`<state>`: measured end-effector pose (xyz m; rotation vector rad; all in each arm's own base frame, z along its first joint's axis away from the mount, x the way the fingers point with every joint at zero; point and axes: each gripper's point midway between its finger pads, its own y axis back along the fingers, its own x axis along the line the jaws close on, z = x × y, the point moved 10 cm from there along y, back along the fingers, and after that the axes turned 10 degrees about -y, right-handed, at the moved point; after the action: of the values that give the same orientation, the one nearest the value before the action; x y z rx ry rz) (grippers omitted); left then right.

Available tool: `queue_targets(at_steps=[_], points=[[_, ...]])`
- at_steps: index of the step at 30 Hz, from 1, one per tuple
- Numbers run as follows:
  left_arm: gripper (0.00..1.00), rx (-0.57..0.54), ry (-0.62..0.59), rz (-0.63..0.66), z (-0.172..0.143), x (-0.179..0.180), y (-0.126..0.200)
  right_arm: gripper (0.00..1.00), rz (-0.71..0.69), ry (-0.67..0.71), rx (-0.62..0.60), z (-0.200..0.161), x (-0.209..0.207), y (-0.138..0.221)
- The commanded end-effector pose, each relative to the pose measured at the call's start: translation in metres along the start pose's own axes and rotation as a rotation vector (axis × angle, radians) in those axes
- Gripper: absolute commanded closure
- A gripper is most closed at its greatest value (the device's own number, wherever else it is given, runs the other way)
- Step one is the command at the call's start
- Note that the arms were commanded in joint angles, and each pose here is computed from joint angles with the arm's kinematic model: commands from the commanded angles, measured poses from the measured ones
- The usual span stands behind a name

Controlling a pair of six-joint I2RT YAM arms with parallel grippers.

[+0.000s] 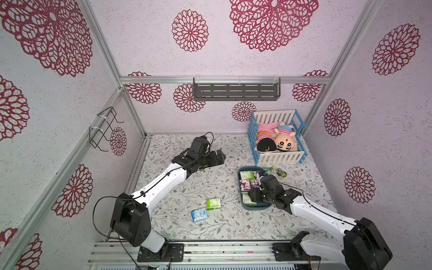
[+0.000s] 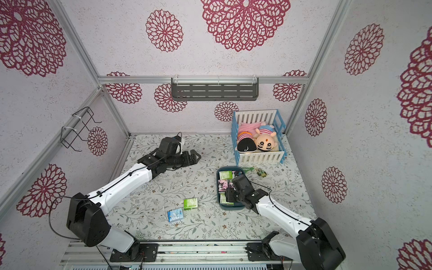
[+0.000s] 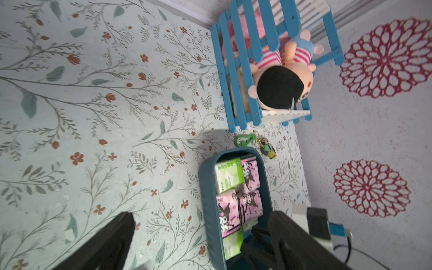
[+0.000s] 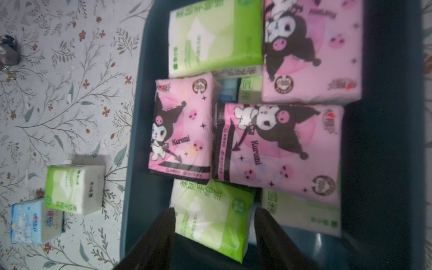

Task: Put the pocket tissues into the storage box
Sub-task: Pick up the pocket tissues from the center of the board.

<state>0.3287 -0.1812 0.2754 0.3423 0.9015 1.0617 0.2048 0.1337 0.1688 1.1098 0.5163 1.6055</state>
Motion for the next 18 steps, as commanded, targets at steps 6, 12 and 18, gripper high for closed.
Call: queue_targets(at_steps=[6, 12, 18], points=[[0.03, -0.043, 0.166, 0.216, 0.012, 0.076, 0.048, 0.32, 0.126, 0.223, -0.101, 0.015, 0.084, 0.024], [0.03, -0.056, 0.237, 0.291, -0.008, 0.111, 0.075, 0.29, 0.248, 0.277, 0.076, -0.009, 0.123, -0.019], [0.03, -0.041, 0.258, 0.278, -0.023, 0.120, 0.079, 0.26, 0.217, 0.269, 0.215, -0.038, 0.126, -0.063]])
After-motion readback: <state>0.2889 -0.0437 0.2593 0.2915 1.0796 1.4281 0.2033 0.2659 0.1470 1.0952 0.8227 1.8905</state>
